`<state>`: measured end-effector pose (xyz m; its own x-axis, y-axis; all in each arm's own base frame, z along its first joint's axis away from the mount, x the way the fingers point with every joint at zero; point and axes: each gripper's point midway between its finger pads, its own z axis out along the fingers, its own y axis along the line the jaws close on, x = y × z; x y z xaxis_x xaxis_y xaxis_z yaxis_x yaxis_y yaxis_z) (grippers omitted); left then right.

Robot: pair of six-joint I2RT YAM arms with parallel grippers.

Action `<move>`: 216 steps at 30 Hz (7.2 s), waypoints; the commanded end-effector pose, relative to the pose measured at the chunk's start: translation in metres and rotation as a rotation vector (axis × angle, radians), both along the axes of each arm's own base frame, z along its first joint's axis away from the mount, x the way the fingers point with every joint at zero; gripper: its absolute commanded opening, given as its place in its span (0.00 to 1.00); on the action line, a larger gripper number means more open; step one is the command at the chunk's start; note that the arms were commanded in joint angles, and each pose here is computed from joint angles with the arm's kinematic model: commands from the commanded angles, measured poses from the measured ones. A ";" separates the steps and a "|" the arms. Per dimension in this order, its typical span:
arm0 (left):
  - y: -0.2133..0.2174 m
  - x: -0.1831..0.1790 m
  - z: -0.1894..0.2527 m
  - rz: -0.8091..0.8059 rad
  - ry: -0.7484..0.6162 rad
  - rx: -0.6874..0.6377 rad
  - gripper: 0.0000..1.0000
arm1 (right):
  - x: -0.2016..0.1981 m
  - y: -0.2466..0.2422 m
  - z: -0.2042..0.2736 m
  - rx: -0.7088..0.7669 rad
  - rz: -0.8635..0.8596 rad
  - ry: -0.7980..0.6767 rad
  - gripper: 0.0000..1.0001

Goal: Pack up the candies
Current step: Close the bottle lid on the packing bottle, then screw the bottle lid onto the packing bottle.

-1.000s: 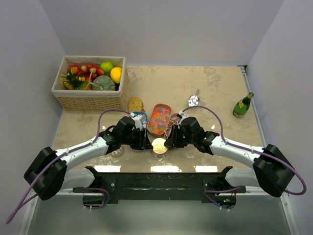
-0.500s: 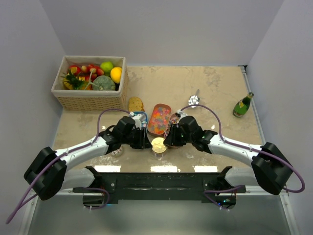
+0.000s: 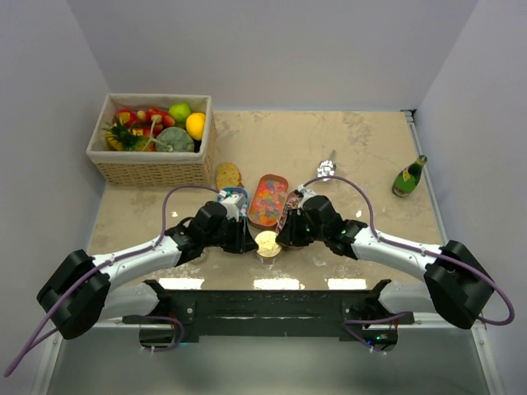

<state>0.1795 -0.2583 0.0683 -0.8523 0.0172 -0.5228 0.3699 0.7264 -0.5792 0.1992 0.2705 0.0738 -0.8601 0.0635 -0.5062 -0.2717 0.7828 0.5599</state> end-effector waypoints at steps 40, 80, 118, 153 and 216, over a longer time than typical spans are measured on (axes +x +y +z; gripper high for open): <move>0.045 -0.012 -0.064 0.117 0.012 0.186 0.44 | -0.042 0.006 -0.015 -0.023 0.310 0.051 0.54; -0.017 -0.038 -0.013 -0.041 -0.724 0.080 0.99 | -0.014 0.009 0.017 -0.057 0.214 -0.027 0.51; -0.035 -0.027 -0.008 0.046 -0.927 -0.009 1.00 | -0.022 0.035 -0.010 -0.086 0.308 0.033 0.63; -0.023 -0.020 -0.003 0.054 -0.931 -0.071 0.84 | -0.040 -0.013 -0.058 -0.580 0.244 -0.019 0.67; -0.027 -0.027 0.001 0.019 -0.889 -0.154 0.54 | -0.036 0.032 0.004 -0.151 0.210 -0.122 0.34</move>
